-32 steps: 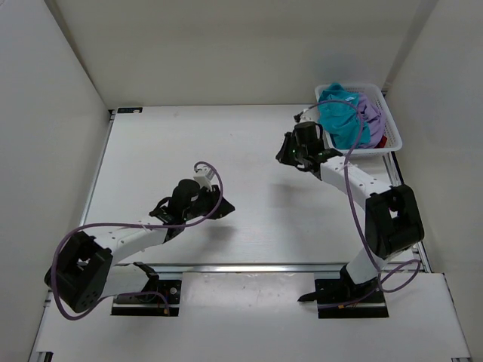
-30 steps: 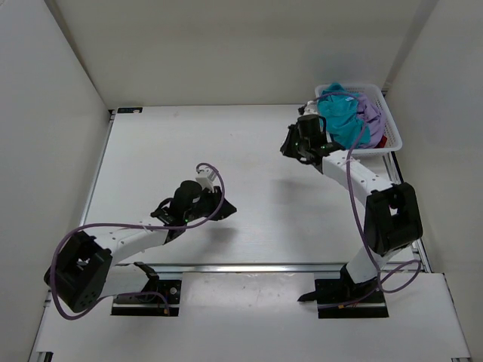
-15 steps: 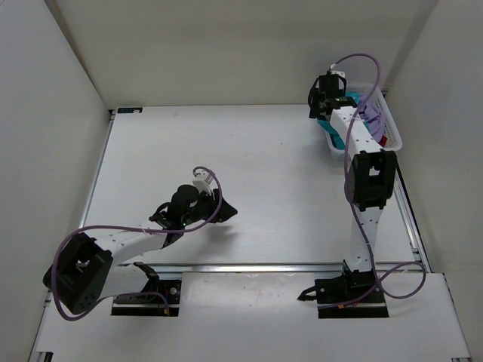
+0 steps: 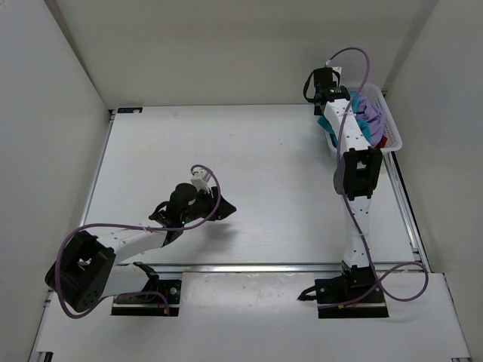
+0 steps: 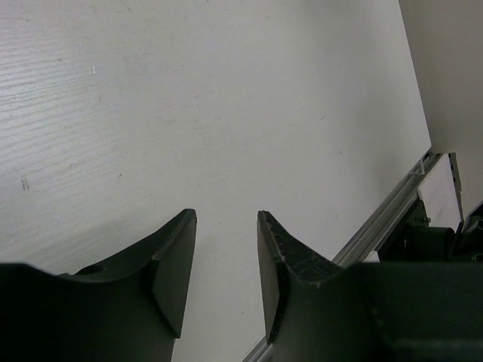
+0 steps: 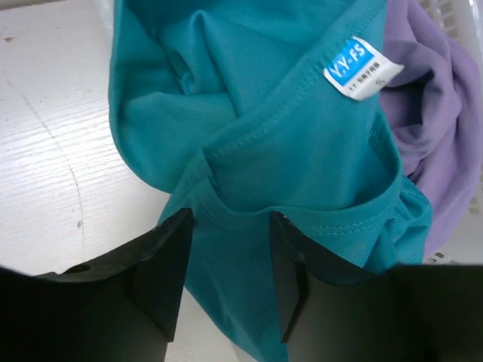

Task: Fold and stack the t-shirts
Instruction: Grab crumpled tshirt from bin with the right arm

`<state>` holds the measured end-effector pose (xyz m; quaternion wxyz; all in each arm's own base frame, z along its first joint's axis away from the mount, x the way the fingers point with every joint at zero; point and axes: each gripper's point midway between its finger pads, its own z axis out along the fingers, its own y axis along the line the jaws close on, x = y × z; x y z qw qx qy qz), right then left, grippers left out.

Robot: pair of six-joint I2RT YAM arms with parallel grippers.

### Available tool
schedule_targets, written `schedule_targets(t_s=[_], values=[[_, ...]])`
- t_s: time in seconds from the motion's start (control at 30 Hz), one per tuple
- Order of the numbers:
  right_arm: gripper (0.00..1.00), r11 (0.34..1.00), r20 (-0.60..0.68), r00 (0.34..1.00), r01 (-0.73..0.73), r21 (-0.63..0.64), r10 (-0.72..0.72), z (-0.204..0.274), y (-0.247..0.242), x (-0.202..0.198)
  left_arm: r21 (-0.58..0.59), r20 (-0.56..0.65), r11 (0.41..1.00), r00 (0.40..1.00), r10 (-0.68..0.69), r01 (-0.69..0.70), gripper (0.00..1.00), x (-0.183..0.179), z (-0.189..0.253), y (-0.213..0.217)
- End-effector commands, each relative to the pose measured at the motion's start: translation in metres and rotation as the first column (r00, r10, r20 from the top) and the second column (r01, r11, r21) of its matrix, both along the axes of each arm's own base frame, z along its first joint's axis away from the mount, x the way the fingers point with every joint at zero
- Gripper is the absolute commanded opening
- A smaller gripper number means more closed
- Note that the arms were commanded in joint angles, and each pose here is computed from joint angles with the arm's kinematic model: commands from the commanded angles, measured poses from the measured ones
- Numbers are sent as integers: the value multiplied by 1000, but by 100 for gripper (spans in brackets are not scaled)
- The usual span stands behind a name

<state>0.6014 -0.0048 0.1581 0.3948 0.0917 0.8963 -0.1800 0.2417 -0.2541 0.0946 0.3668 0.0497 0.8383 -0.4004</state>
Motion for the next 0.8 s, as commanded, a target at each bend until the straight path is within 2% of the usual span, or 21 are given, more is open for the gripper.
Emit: schedule_targets(t_s=[0.0,0.1,0.27,0.3,0.33,0.37,0.4,0.47,0.53,0.57,0.67,0.7,0.73,0.77], values=[[43,999,27,999,35,-35,-34,15,-5,-1,-25,8,1000,1000,-9,9,49,-1,3,-2],[37,999,31,999,43,-24,-42,16,-6,-1,-17,9,1000,1000,-1,1,48,0,1,0],[11,999,31,999,33,25,-34,13,-9,1,-18,7,1000,1000,1,-1,49,1,2,1],[8,999,37,999,30,30,-32,16,-9,2,-19,4,1000,1000,5,-5,48,1,1,2],[10,999,56,998,35,38,-37,22,-9,3,-25,12,1000,1000,5,-5,49,2,4,1],[18,999,39,999,29,31,-30,17,-12,3,-16,1,1000,1000,3,-3,49,1,0,3],[33,999,57,998,24,36,-26,24,-12,4,-24,11,1000,1000,8,-8,49,3,4,2],[47,999,65,998,16,50,-19,28,-11,4,-26,6,1000,1000,9,-9,49,2,2,2],[49,996,54,999,-9,85,5,22,-7,5,-22,12,1000,1000,9,-9,49,3,3,2],[45,996,39,999,-9,88,6,16,-7,4,-24,4,1000,1000,12,-12,49,2,2,3],[27,994,21,1000,-14,105,12,6,-5,5,-32,15,999,1000,20,-20,48,3,6,3],[18,994,10,1000,-9,106,8,2,-5,4,-24,10,1000,1000,12,-12,48,1,4,3],[14,995,33,999,-8,102,5,11,-6,5,-31,19,999,1000,22,-21,49,4,7,5],[4,994,39,999,-21,108,17,11,-2,8,-29,15,999,1000,16,-16,49,3,7,3]])
